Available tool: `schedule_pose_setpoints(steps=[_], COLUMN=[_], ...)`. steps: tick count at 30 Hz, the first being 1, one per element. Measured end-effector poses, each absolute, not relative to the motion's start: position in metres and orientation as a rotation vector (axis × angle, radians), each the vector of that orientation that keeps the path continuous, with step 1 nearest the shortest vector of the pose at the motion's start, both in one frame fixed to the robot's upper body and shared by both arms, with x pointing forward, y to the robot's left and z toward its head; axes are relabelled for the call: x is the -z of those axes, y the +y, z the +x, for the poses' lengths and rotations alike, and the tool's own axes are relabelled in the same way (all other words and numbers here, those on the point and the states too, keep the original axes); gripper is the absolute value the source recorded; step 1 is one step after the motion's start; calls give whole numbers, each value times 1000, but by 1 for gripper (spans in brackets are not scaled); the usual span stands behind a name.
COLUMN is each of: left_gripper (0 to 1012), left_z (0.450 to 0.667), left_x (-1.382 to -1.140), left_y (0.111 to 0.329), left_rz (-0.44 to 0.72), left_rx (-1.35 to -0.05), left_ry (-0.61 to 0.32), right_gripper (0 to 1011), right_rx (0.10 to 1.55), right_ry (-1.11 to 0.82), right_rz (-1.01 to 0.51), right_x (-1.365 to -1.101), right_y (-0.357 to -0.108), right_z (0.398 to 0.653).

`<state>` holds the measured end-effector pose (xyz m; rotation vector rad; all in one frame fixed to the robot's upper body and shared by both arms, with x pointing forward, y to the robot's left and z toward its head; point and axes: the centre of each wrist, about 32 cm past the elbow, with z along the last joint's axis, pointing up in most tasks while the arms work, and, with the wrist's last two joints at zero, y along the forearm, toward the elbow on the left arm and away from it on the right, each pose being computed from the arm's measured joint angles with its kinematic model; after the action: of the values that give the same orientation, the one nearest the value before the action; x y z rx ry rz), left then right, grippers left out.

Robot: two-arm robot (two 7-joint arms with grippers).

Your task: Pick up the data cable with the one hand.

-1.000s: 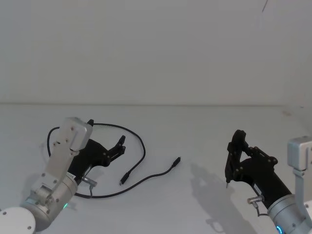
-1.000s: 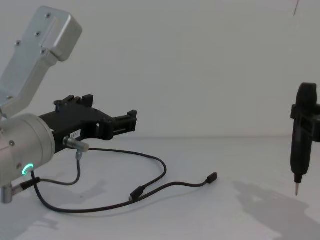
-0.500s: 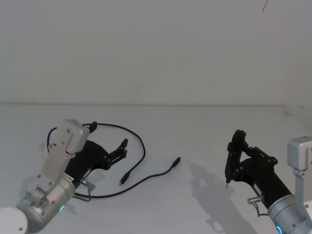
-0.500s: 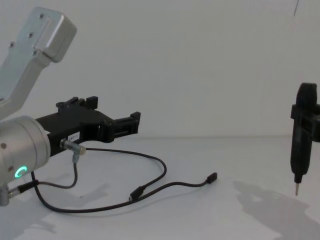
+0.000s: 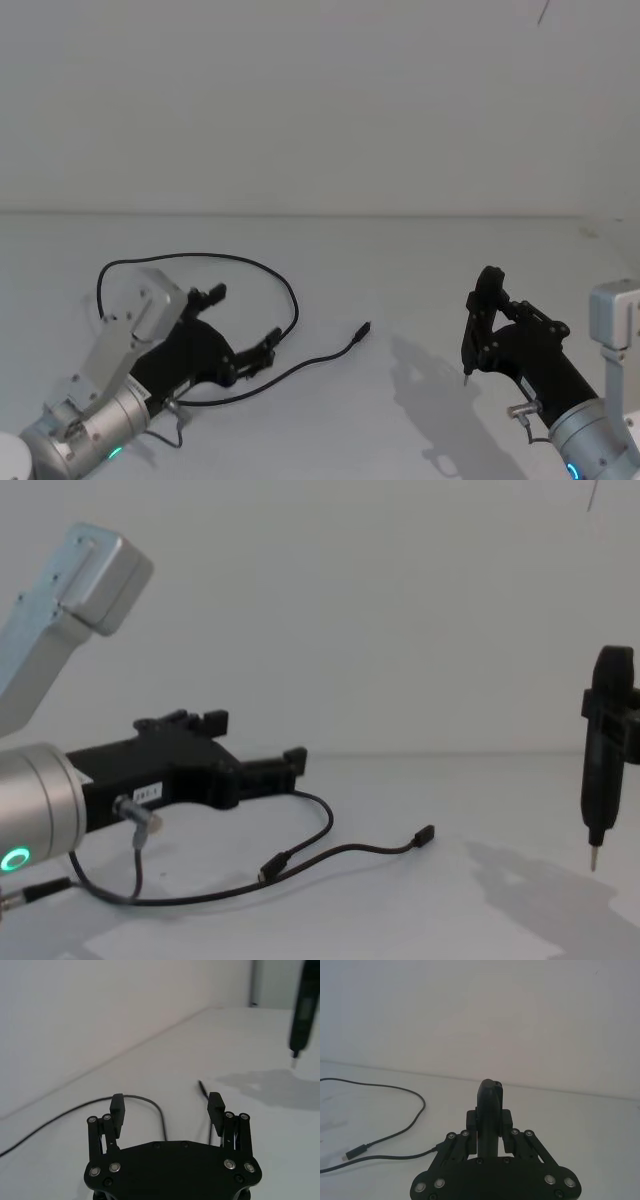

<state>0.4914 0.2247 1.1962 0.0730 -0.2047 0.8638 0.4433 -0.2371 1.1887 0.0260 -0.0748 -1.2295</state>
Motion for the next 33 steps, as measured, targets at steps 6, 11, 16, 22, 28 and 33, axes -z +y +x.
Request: schedule_pose_setpoints(steps=[6, 11, 16, 22, 28, 33], left_gripper=[1001, 1001, 1001, 1001, 1001, 1001], left_z=[494, 500, 508, 519, 529, 534], left_x=[-1193, -1190, -1187, -1182, -1178, -1176], left_y=[229, 230, 230, 227, 221, 215], left_rz=[116, 163, 194, 228, 247, 250], left_rx=[-765, -690, -646, -611, -593, -584], left_ry=[-173, -147, -132, -121, -113, -105], right_gripper=[279, 279, 279, 279, 279, 279], right_rx=[1229, 1229, 1229, 1229, 1229, 1229], right_ry=[-75, -75, -75, -75, -75, -75], right_rz=[26, 26, 26, 26, 26, 26], right_x=[-1189, -1189, -1189, -1189, -1189, -1189], right_y=[-237, -237, -237, -237, -237, -237], right_z=[443, 443, 443, 443, 443, 443])
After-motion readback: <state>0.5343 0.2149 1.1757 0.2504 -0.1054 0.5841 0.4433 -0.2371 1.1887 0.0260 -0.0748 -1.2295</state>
